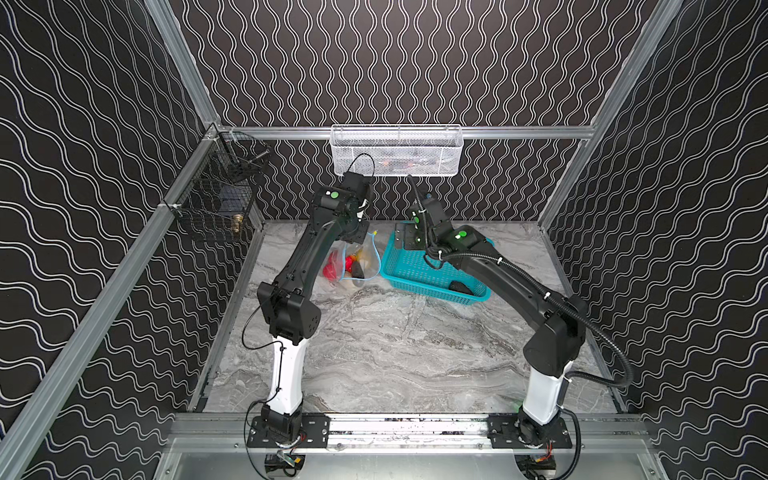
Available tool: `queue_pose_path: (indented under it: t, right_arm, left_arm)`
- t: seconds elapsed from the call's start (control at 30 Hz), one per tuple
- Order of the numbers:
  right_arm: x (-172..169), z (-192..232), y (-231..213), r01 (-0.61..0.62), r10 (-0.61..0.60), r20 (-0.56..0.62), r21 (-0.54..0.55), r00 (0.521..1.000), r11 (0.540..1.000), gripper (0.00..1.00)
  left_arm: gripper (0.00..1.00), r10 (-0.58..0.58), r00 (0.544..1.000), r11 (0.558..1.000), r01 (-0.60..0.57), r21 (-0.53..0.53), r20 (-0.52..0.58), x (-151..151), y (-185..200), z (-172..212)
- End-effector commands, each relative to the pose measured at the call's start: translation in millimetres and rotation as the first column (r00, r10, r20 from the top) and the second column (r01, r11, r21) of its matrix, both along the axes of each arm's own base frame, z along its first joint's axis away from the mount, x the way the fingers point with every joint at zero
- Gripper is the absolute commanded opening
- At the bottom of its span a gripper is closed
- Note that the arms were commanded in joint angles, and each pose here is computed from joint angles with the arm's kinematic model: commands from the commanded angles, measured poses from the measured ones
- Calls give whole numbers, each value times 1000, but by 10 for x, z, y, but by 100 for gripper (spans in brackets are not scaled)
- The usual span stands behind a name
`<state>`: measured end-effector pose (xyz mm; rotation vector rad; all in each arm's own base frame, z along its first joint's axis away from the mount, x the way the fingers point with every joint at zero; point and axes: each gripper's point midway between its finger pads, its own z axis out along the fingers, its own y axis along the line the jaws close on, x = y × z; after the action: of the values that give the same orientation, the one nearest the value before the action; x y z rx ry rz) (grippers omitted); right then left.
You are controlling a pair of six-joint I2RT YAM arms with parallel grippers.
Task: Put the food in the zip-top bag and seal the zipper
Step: 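Move the open right gripper back over the teal basket, then lower the right gripper into the basket toward the dark round item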
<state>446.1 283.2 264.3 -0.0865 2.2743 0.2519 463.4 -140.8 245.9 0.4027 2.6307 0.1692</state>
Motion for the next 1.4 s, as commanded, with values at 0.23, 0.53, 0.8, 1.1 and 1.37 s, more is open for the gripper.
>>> queue_pose_path:
  t: [0.23, 0.53, 0.8, 1.1, 1.37]
  right_arm:
    - [-278, -665, -823, 73, -120, -281, -173, 952, 982, 99]
    - [-397, -1060, -1310, 72, -186, -419, -274, 889, 959, 99]
    - [-259, -1379, -1441, -44, -133, -485, -337, 864, 941, 99]
    - [-254, -1678, -1596, -129, -79, -617, -286, 783, 949, 99]
    - [-373, -1930, -1576, -209, -24, -702, -245, 712, 947, 99]
  left_arm:
    - [0, 24, 1000, 1000, -24, -1, 10, 12, 34, 21]
    - [0, 36, 999, 999, -37, 13, 12, 5, 86, 21]
    - [0, 42, 999, 999, -43, 31, 25, 43, 119, 47]
    - [0, 50, 998, 998, -51, 38, 35, 30, 179, 66]
    - [0, 59, 997, 998, -60, 34, 41, 35, 209, 91]
